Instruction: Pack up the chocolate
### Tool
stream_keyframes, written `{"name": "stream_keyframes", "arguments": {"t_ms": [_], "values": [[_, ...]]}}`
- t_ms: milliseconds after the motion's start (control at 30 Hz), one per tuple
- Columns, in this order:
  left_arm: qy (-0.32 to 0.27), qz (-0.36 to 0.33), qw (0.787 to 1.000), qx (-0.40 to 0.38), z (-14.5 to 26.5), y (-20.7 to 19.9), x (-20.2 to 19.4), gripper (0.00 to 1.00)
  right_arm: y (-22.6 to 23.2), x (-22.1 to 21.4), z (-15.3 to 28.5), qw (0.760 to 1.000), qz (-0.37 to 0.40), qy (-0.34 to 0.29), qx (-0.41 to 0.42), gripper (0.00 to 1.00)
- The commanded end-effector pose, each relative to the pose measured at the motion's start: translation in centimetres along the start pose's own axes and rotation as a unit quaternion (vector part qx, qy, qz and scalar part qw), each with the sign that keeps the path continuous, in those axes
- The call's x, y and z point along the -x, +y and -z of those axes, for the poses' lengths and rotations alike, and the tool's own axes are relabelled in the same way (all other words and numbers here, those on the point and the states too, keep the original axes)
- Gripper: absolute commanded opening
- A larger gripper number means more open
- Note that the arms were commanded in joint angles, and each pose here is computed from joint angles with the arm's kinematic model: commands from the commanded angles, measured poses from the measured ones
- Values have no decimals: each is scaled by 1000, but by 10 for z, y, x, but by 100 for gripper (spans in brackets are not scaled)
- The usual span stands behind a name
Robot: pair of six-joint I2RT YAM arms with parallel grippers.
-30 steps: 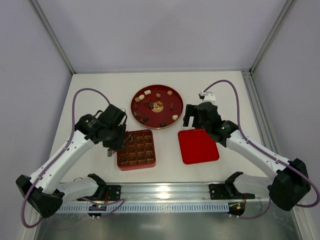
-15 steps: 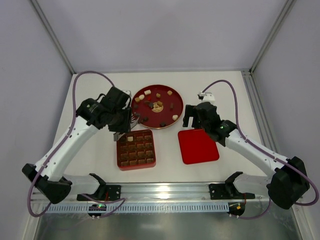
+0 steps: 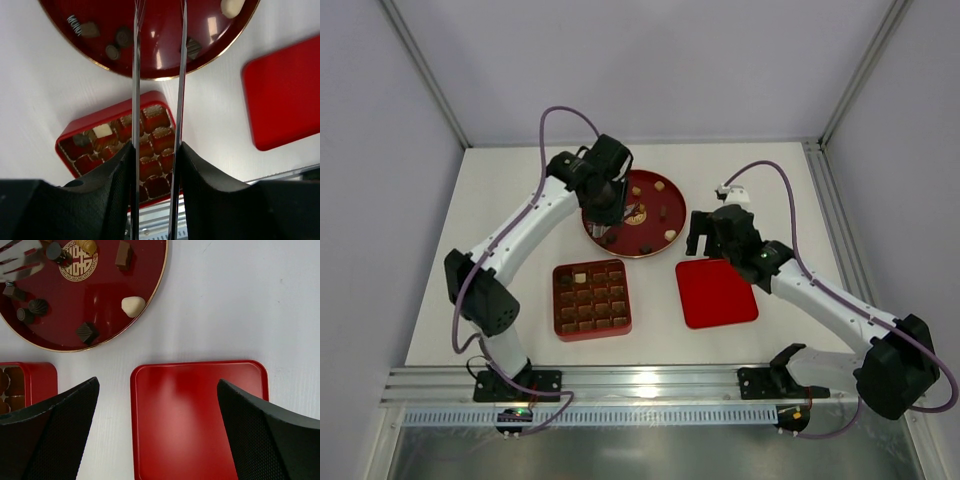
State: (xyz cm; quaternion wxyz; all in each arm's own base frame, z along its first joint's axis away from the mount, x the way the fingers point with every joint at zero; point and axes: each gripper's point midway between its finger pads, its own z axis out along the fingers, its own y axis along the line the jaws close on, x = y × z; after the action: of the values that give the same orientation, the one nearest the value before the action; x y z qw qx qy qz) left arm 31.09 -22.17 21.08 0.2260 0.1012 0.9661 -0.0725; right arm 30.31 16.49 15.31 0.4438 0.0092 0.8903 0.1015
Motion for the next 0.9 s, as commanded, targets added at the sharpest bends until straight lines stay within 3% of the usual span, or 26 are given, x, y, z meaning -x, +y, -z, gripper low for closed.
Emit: {"name": "stream_keyframes", "arguments": {"t_ms": [0,400,867], "values": [[-49,-3,998,-47,-1,-26,40,40,3,26,14,999,-1,-36,6,100],[-26,-6,998,-62,-69,-65,63,41,-12,30,36,999,3,-47,-9,100],[-12,-15,999,-50,-95,-73,57,41,-22,23,39,999,3,-44,-17,100]]}}
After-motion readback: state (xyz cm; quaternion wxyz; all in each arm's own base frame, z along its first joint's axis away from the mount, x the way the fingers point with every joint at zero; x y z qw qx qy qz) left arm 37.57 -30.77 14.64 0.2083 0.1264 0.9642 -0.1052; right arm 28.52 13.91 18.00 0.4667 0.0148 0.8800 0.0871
